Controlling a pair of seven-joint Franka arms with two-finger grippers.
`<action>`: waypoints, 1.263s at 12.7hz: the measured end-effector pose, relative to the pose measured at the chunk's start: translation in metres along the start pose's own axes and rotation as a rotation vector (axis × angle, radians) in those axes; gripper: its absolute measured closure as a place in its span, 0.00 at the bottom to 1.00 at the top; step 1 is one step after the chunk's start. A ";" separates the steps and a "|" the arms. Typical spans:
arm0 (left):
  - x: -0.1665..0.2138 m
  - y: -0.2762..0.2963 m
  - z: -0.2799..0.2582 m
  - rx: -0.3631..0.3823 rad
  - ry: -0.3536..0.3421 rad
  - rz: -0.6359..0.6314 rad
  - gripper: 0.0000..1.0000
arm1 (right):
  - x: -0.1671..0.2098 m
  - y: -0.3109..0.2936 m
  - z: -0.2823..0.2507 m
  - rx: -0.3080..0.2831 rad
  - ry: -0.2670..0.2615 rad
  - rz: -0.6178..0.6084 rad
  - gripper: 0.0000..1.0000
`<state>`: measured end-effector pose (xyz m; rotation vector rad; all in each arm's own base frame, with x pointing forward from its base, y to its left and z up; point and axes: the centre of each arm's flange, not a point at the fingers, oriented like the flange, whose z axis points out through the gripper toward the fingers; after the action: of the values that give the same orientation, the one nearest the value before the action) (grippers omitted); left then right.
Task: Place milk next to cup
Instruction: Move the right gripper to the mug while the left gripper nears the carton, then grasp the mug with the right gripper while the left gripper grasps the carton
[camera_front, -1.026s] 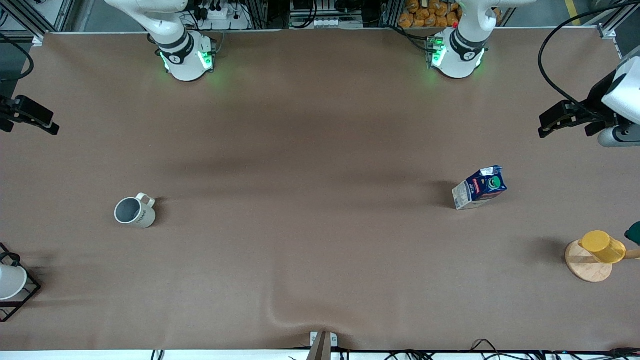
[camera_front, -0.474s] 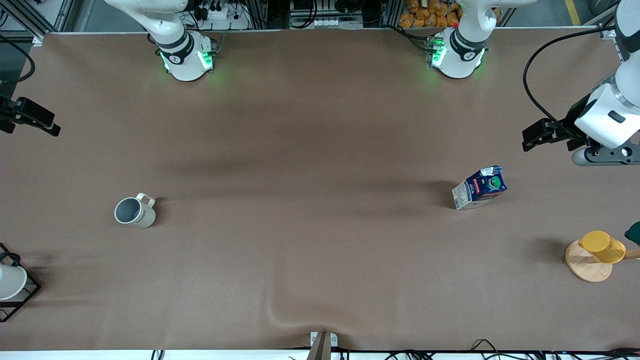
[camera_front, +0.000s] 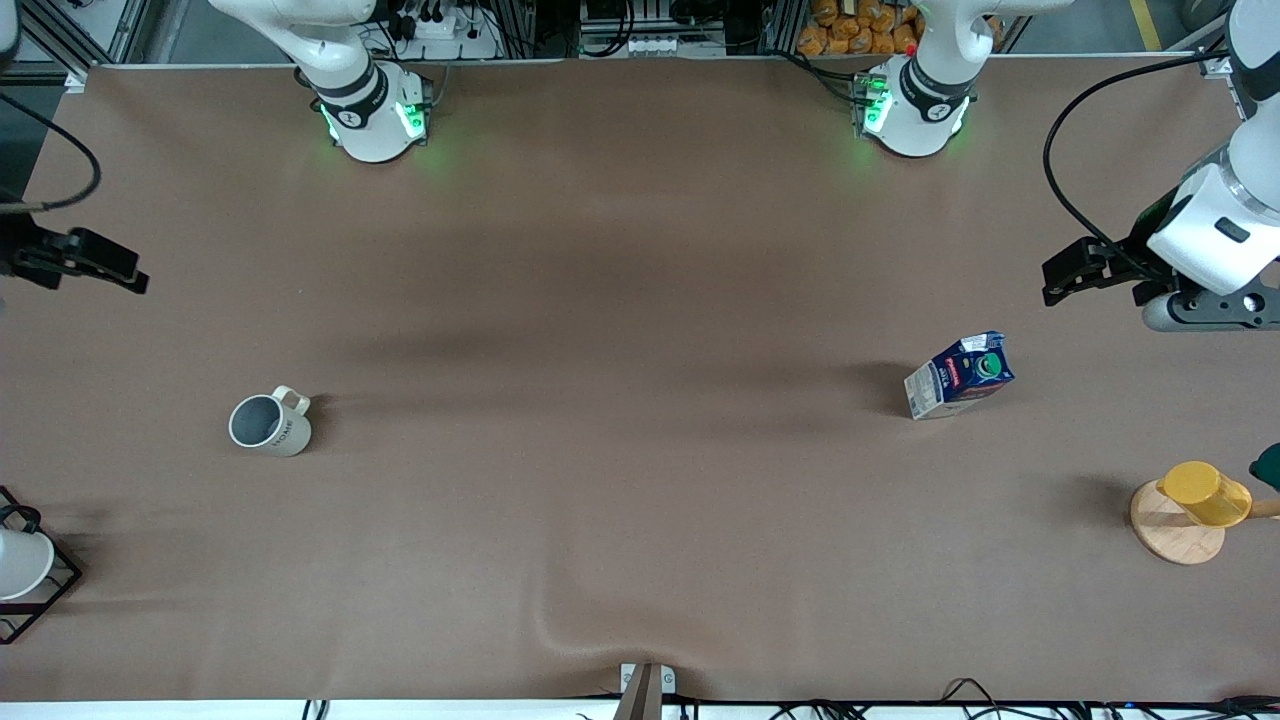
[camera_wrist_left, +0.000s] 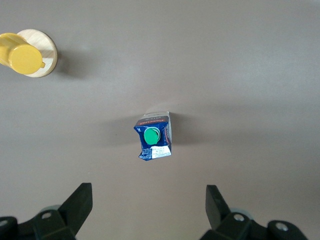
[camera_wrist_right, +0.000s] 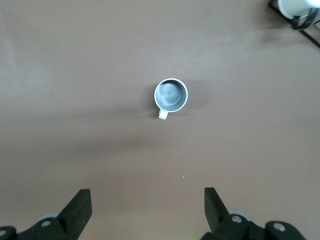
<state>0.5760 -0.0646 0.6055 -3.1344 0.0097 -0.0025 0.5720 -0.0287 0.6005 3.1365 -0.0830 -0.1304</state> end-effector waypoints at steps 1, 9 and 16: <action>0.000 0.002 -0.002 -0.001 0.006 0.004 0.00 | 0.005 -0.005 0.009 0.000 -0.013 -0.010 0.00; 0.010 0.016 0.010 -0.003 0.002 0.019 0.00 | 0.061 -0.008 0.088 0.003 -0.034 -0.040 0.00; 0.018 0.019 0.027 -0.001 -0.026 0.022 0.00 | 0.092 -0.006 0.174 0.005 -0.045 -0.051 0.00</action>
<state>0.5942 -0.0830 0.5784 -3.1349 0.0447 0.0388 0.6493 -0.0275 0.4200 3.1424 -0.0033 -0.2010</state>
